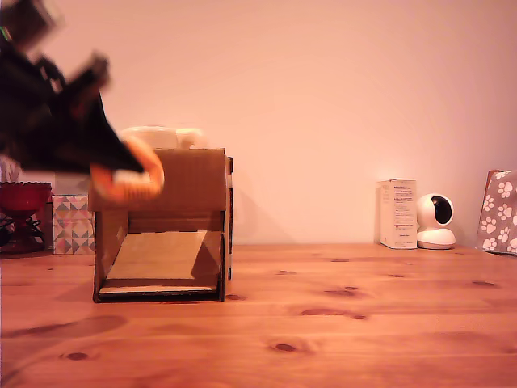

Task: Drop the footbag into the cardboard dice tower

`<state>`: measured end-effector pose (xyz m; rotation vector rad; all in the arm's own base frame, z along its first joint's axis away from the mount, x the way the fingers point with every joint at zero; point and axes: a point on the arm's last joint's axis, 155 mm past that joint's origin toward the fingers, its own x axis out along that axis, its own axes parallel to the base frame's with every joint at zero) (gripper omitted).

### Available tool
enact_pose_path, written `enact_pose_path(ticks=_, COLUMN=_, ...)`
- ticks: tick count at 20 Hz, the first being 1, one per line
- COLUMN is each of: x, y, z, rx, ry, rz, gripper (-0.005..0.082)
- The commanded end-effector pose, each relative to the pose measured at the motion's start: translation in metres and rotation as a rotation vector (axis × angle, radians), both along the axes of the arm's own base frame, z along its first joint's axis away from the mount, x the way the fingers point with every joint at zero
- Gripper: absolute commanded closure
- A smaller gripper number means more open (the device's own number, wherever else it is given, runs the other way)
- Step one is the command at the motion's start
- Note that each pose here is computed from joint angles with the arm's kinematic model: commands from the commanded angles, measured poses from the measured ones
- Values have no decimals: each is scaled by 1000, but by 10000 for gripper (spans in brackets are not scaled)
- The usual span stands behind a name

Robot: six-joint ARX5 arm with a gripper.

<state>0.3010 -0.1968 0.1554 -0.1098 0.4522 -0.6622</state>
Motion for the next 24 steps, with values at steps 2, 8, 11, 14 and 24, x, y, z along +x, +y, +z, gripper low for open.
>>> enact_pose_path(ticks=2, x=-1, y=0, z=25, rx=-38, ry=-81, rz=-1, gripper=770)
enact_pose_path(ticks=8, x=18, y=3, z=71, rx=-41, ry=-296, rz=41, gripper=765)
enact_pose_path(ticks=11, x=32, y=0, z=88, rx=-27, ry=-327, rz=51, gripper=763)
enact_pose_path(ticks=14, x=52, y=-10, z=100, rx=1, ry=-317, rz=44, gripper=763)
enact_pose_path(ticks=24, x=133, y=-3, z=67, rx=164, ry=-20, rz=100, gripper=760)
